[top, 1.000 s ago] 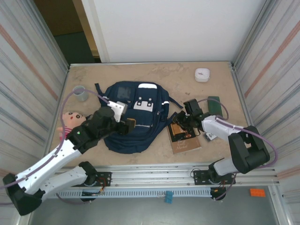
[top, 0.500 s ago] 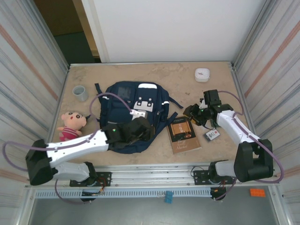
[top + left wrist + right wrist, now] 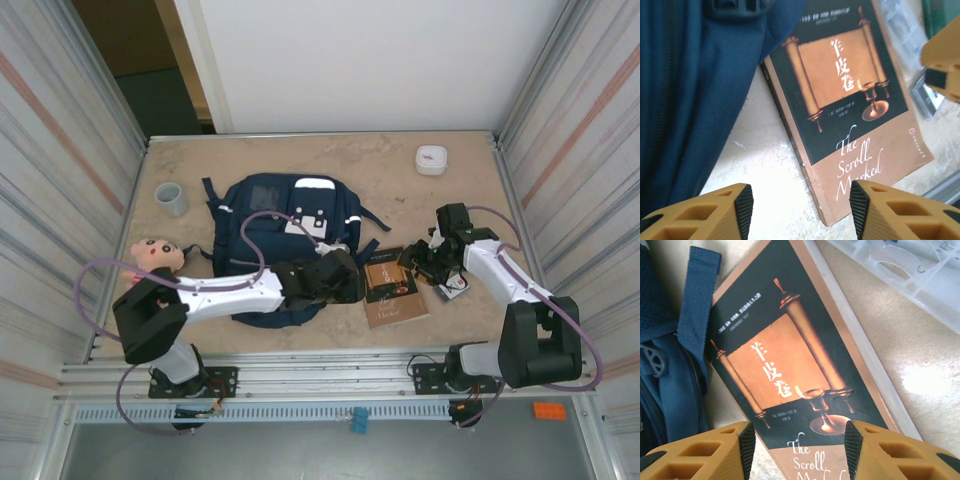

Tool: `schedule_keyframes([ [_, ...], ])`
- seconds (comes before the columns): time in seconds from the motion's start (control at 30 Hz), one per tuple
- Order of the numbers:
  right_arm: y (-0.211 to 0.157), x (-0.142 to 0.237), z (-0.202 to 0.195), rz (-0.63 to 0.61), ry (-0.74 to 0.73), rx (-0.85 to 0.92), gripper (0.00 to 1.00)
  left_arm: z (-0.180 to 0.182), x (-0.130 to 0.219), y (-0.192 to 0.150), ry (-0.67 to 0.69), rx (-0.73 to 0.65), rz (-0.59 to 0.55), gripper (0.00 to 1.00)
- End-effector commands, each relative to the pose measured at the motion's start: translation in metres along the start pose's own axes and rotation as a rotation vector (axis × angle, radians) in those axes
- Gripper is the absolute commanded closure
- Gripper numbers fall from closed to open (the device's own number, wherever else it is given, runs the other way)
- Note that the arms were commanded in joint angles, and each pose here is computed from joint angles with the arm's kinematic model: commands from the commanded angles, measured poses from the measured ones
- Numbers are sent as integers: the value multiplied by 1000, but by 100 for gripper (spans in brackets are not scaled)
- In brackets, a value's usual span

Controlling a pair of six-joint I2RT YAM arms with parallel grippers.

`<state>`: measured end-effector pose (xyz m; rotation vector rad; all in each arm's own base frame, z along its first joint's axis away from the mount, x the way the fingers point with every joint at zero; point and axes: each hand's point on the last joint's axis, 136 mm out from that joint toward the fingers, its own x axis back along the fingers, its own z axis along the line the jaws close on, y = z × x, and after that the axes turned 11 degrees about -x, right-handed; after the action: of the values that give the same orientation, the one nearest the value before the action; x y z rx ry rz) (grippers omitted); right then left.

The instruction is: Pack the student bag

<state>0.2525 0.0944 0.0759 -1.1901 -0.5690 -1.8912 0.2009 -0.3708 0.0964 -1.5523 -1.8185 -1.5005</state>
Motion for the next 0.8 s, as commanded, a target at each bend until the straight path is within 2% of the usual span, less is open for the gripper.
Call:
schedule_keyframes([
  [0.0,-2,-4,-18,0,-73,13,49,-14,-7,9,-88,68,20,45],
  [0.1,-4,-15,-26,22,-96,-12,49,-10,-24,4,-114,113,71,47],
  [0.27,-9,-29,-40,48,-138,-69,53,-22,-47,-1,-159,114,150,47],
  [0.37,-21,-36,-45,76,-133,-113,58,-18,-58,-7,-142,135,178,47],
  [0.47,-41,-39,-41,97,-98,-128,58,-8,-60,-11,-104,145,190,47],
  [0.6,-48,-22,-29,64,-50,-116,52,8,-58,-11,-59,154,189,47],
  [0.67,-39,-5,-29,21,-60,-92,46,11,-55,-10,-59,151,188,47],
  [0.77,-25,7,-29,1,-94,-48,45,15,-52,-13,-48,136,194,48],
])
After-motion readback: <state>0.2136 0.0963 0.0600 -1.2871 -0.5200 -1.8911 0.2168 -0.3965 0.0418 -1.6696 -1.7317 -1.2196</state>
